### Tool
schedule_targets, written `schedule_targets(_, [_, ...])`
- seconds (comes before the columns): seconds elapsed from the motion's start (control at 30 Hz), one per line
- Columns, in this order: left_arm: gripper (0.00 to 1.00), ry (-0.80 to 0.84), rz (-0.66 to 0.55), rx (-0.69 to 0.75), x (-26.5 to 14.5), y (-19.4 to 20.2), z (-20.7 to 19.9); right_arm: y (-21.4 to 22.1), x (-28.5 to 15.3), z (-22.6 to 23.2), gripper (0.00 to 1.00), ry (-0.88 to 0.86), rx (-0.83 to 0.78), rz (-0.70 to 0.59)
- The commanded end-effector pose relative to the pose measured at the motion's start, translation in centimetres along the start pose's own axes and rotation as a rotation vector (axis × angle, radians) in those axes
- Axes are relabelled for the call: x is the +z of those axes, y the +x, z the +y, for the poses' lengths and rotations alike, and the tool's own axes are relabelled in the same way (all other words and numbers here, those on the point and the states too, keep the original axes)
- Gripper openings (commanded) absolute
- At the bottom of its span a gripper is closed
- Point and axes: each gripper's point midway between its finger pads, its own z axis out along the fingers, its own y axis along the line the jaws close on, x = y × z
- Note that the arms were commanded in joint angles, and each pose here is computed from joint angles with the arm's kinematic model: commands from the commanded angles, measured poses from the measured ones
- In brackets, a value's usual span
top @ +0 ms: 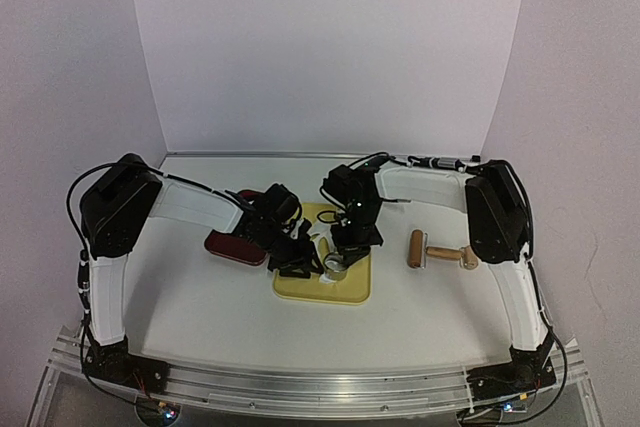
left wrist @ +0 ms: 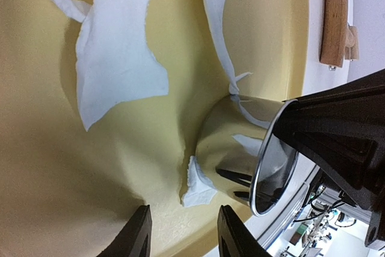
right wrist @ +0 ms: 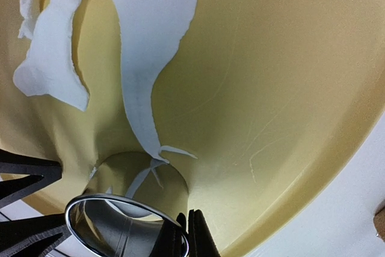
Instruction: Roll out the dumpling wrappers from the dough
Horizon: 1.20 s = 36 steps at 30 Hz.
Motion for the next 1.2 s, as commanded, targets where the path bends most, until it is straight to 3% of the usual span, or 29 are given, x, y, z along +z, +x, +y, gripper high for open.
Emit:
schedule_targets(0.0, [0.38,0.008,0.015,-0.01,0.6,0.1,-0.6,1.0,1.4,-2.2,0.0,0.135,-0.02,0.016])
schedule_targets(0.53, [0.32,-0.035,0.005,-0.075,0.4,1.5,0.9,2.5,3.5,-3.1,0.0,0.296,-0.073,0.058])
schedule_targets(1.17, [0.21,0.029,0.051,-0.113,3.1,1.4,0.5,2.8,4.7,-2.8,0.0,0.29,-0.047,0.1])
